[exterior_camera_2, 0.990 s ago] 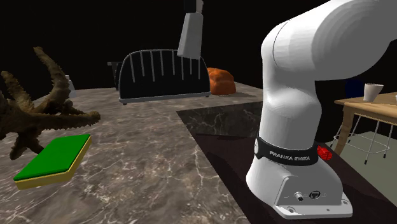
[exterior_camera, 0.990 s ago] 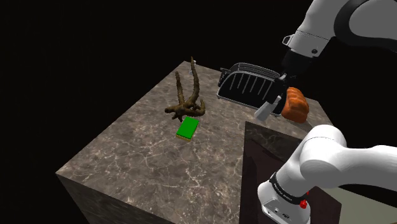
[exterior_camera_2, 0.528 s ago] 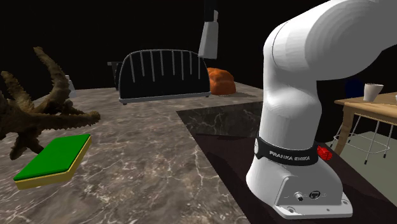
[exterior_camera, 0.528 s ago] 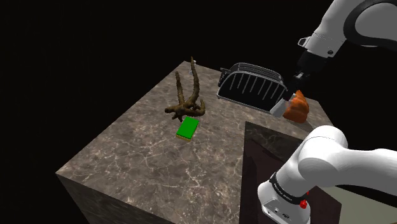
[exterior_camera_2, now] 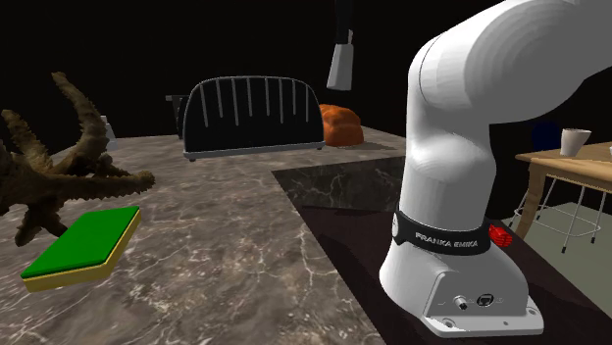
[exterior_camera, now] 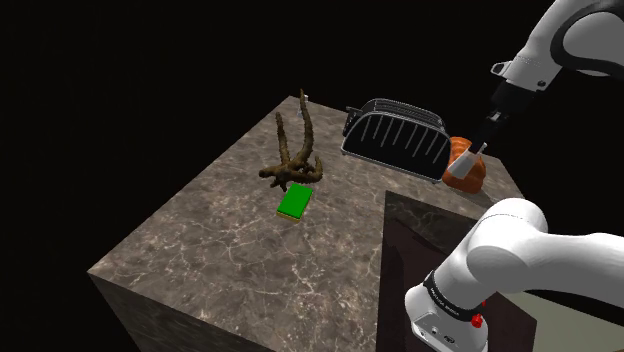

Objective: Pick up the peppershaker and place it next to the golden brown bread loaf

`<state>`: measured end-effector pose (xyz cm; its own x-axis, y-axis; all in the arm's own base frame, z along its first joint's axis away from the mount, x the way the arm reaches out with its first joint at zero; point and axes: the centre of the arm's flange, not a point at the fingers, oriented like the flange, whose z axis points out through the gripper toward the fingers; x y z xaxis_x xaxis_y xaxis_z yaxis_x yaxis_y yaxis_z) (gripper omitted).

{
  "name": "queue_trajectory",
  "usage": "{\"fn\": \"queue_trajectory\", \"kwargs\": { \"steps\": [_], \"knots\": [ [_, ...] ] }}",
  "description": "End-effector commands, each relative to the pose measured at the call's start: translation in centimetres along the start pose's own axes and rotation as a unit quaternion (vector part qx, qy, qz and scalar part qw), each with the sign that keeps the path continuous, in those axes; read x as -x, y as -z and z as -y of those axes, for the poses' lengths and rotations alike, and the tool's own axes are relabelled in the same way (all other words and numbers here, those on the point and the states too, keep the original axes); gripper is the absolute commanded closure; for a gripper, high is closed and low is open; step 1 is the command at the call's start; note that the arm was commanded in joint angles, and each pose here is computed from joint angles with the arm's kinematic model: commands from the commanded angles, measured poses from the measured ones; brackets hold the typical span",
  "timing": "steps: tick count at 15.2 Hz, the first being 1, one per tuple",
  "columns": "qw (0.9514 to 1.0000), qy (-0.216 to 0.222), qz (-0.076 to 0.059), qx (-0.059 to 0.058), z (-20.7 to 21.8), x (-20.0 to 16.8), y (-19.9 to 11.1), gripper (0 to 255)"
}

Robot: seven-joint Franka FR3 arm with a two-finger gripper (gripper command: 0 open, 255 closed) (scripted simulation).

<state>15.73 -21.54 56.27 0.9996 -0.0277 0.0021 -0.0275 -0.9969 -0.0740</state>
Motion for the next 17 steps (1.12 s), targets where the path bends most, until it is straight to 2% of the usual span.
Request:
{"fn": "queue_trajectory", "kwargs": {
  "steps": [1, 17],
  "knots": [
    [1.0, 0.0, 0.001, 0.001, -2.5, 0.5, 0.3, 255],
    [1.0, 0.0, 0.001, 0.001, -23.0, 5.7, 1.8, 255]
  ]
}}
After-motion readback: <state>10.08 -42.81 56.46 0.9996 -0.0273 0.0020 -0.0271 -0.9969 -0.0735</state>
